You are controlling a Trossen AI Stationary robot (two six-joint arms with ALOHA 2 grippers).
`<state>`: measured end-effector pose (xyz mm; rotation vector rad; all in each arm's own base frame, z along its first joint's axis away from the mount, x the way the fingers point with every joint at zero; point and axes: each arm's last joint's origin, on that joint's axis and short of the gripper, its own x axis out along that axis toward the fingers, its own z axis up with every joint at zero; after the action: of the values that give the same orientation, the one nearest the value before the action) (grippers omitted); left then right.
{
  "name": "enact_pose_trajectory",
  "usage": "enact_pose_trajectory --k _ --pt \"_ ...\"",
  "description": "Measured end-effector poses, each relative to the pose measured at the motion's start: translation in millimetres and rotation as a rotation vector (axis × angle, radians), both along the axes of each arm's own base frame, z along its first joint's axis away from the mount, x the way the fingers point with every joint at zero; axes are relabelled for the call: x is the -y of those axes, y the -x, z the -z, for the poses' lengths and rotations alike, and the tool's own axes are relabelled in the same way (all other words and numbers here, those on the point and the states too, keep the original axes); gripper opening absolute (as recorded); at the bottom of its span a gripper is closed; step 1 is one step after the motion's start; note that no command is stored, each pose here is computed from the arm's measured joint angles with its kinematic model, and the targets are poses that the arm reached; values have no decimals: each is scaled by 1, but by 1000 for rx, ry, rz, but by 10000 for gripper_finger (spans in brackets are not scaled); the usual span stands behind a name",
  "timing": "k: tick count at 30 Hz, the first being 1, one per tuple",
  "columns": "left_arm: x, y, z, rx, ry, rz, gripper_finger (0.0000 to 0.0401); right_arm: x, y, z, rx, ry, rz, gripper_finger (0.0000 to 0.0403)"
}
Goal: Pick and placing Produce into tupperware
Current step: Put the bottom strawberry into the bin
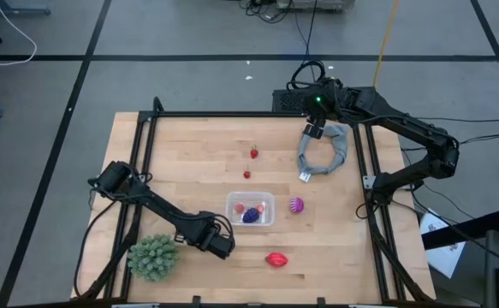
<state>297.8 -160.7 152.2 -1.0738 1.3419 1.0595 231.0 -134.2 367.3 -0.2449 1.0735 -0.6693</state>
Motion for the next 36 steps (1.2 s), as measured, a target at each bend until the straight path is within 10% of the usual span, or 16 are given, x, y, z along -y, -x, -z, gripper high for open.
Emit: enact_pose_trajectory --k 36 --pt "-67 0 -110 255 44 167 145 0 0 0 10 -1 7 177"
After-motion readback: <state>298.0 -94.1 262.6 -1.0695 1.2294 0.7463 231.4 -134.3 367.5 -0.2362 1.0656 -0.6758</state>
